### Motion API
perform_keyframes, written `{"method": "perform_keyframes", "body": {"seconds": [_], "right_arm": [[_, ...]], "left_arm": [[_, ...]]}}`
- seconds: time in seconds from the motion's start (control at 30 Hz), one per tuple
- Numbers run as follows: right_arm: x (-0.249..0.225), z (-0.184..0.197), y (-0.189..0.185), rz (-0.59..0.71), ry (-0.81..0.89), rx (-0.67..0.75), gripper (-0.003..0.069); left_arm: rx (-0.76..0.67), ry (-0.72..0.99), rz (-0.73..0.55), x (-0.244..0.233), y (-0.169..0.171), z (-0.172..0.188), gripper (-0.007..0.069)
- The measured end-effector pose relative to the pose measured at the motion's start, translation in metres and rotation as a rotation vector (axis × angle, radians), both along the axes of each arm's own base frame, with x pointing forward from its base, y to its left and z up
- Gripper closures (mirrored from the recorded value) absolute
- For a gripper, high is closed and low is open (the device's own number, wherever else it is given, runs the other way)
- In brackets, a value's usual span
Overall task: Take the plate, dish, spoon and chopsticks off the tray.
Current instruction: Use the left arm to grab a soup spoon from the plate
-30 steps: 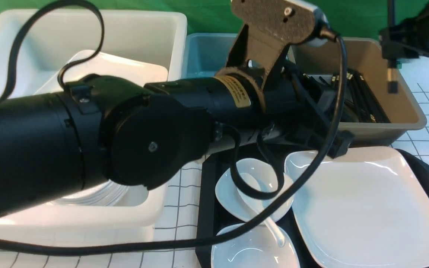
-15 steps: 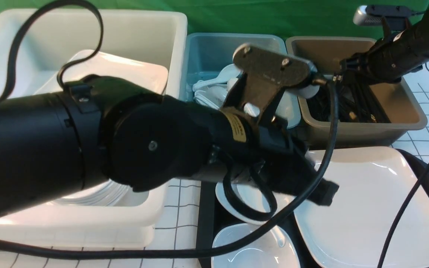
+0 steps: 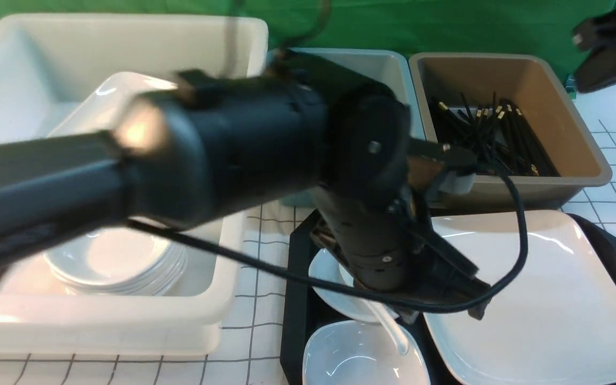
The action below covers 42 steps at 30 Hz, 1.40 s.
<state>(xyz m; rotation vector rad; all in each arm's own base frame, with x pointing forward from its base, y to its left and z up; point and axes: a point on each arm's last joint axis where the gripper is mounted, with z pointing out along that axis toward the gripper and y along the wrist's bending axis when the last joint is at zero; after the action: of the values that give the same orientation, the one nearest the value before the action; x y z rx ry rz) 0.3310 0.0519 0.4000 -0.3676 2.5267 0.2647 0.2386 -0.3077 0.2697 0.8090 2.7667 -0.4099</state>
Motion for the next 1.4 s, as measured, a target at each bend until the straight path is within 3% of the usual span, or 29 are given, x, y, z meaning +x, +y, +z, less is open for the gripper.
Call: {"method": "perform_keyframes", "body": {"seconds": [0.13, 0.37, 0.47, 0.57, 0.7, 1.0, 1.17, 1.3, 1.4], "right_arm": [[-0.055, 0.019, 0.007, 0.044, -0.058, 0.009, 0.0632], [-0.121, 0.01, 0.015, 0.108, -0.104, 0.03, 0.062], [-0.141, 0.004, 0.015, 0.124, -0.12, 0.036, 0.0617], [-0.154, 0.002, 0.013, 0.126, -0.155, 0.044, 0.061], [-0.162, 0.005, 0.011, 0.119, -0.195, 0.052, 0.0608], [-0.163, 0.006, 0.01, 0.117, -0.211, 0.056, 0.0601], [-0.162, 0.006, 0.011, 0.115, -0.21, 0.057, 0.059], [-0.162, 0.006, 0.011, 0.115, -0.21, 0.057, 0.0588], [-0.162, 0.006, 0.011, 0.115, -0.21, 0.057, 0.0588]], "left_arm": [[0.094, 0.006, 0.076, 0.018, -0.011, -0.025, 0.0483], [0.098, 0.015, 0.242, 0.056, -0.009, -0.042, 0.0213], [0.081, 0.056, 0.323, 0.074, 0.002, -0.053, 0.0132], [0.061, 0.104, 0.371, 0.084, 0.009, -0.063, 0.0097], [0.046, 0.151, 0.378, 0.085, 0.007, -0.07, 0.0096], [0.125, 0.15, 0.306, 0.079, 0.0, -0.089, 0.0182], [0.163, 0.151, 0.275, 0.08, 0.0, -0.1, 0.0326], [0.177, 0.147, 0.227, 0.08, 0.0, -0.1, 0.0504], [0.186, 0.148, 0.197, 0.079, 0.001, -0.094, 0.051]]}}
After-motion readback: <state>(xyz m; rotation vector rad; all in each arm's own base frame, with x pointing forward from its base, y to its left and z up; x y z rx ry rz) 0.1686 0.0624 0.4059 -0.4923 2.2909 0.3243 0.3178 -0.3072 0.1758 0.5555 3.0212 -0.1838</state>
